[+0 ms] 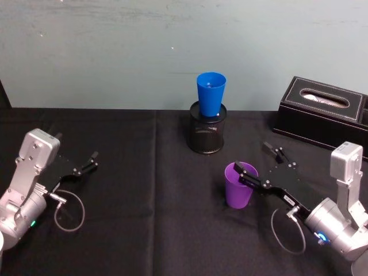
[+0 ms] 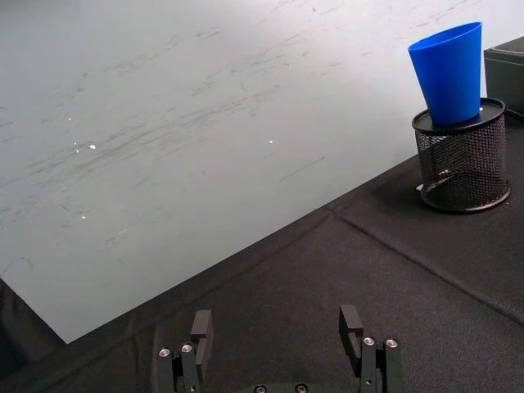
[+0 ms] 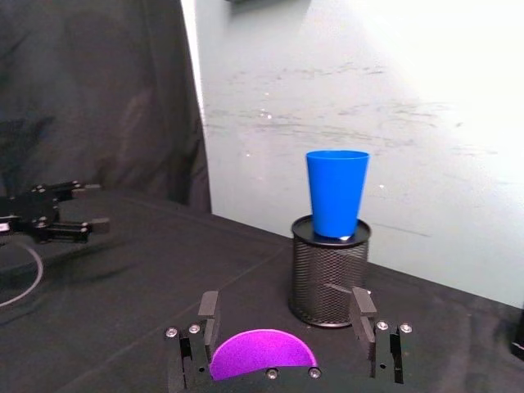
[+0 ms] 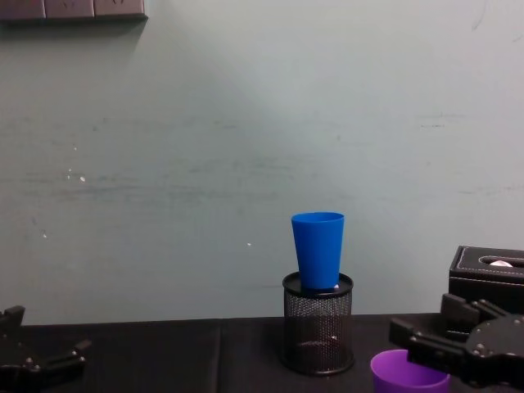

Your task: Pick up one cup with a gripper and tap it against the other cup.

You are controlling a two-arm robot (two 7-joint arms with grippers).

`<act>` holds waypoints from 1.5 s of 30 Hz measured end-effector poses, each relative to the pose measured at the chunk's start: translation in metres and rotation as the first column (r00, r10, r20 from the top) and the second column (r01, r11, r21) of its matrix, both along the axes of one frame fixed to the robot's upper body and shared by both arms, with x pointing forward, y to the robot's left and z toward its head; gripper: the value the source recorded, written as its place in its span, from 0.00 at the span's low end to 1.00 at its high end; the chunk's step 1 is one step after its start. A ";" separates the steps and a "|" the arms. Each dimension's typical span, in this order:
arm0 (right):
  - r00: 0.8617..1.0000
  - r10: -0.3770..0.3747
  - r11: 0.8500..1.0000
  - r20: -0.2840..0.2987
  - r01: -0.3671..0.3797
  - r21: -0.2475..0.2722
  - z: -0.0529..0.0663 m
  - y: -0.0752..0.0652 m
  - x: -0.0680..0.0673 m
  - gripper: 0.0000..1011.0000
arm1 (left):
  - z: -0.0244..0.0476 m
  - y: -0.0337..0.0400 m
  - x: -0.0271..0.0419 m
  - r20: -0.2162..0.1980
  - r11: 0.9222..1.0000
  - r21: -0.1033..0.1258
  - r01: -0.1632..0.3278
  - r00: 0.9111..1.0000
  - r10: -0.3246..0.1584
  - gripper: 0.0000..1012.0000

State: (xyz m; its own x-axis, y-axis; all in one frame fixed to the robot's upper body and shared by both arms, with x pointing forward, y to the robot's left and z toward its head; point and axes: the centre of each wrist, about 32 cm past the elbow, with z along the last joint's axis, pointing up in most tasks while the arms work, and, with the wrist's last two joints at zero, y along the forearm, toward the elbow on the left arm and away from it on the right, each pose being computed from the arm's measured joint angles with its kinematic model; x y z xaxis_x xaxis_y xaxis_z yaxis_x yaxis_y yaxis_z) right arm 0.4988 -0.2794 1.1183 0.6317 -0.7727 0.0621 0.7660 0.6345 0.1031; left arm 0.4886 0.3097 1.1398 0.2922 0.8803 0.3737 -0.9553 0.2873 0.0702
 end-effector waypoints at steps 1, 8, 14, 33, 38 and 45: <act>1.000 -0.004 1.000 0.001 0.004 0.001 0.000 0.000 0.000 0.99 | 0.0000 0.0000 0.0000 0.000 1.000 0.000 0.000 1.000 0.000 1.00; 0.998 -0.066 0.998 0.008 0.066 0.014 -0.002 -0.006 0.002 0.99 | 0.0000 0.0000 0.0000 0.000 1.000 0.000 0.000 1.000 0.000 1.00; 0.992 -0.128 0.992 0.013 0.128 0.015 -0.004 -0.009 0.003 0.99 | 0.0000 0.0000 0.0000 0.000 1.000 0.000 0.000 1.000 0.000 1.00; 0.958 -0.285 0.959 -0.021 0.285 -0.006 -0.023 -0.016 0.004 0.99 | 0.0000 0.0000 0.0000 0.000 1.000 0.000 0.000 1.000 0.000 1.00; 0.955 -0.294 0.956 -0.032 0.293 -0.017 -0.029 -0.016 0.005 0.99 | 0.0000 0.0000 0.0000 0.000 1.000 0.000 0.000 1.000 0.000 1.00; 0.952 -0.301 0.954 -0.049 0.300 -0.024 -0.034 -0.016 0.006 0.99 | 0.0000 0.0000 0.0000 0.000 1.000 0.000 0.000 1.000 0.000 1.00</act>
